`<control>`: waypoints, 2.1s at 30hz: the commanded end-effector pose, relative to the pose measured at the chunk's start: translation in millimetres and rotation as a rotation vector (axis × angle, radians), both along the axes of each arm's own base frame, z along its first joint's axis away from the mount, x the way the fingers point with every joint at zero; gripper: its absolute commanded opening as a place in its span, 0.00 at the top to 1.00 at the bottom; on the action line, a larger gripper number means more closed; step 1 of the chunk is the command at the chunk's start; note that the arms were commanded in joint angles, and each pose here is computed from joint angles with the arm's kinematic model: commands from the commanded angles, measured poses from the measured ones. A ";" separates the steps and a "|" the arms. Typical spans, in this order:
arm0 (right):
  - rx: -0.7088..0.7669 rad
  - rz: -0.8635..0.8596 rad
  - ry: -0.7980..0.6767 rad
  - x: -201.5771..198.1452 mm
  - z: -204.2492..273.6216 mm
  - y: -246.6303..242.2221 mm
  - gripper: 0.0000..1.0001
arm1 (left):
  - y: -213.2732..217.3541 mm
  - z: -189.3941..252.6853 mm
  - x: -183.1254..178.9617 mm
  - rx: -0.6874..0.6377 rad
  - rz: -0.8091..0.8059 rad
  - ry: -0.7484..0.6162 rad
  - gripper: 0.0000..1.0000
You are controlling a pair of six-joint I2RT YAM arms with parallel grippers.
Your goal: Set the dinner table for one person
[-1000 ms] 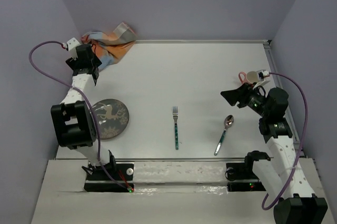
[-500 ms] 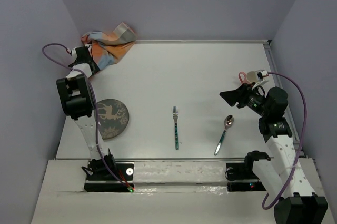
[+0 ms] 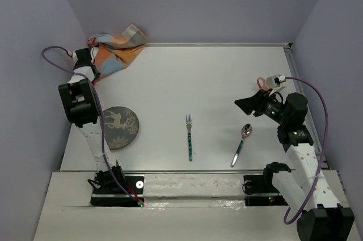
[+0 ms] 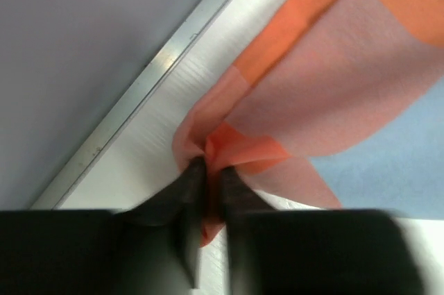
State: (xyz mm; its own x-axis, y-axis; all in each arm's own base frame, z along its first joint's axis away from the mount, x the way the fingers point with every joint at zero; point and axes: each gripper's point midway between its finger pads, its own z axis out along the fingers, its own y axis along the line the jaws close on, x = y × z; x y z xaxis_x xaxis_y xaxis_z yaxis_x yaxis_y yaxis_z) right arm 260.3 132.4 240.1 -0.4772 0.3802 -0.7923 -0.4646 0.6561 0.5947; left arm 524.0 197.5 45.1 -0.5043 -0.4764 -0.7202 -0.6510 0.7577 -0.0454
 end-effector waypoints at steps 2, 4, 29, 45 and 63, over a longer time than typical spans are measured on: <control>-0.005 0.030 -0.084 -0.1 16.5 4.3 0.38 | -4.0 20.3 16.6 -0.018 -0.037 -0.070 1.00; -0.004 0.029 -0.085 0.5 16.7 4.2 0.38 | -21.3 34.1 23.7 -0.049 -0.078 -0.118 1.00; -0.094 -0.089 0.005 30.6 1.3 -13.0 0.34 | -554.4 177.5 -43.5 -0.719 -0.829 -0.591 0.30; -0.094 -0.161 0.057 67.9 -14.3 -17.4 0.50 | -462.0 82.9 -111.1 -0.366 -0.621 -0.424 0.18; -0.109 -0.139 0.067 67.5 -25.4 -5.3 0.74 | -446.7 7.1 -125.4 -0.378 -0.495 -0.319 0.31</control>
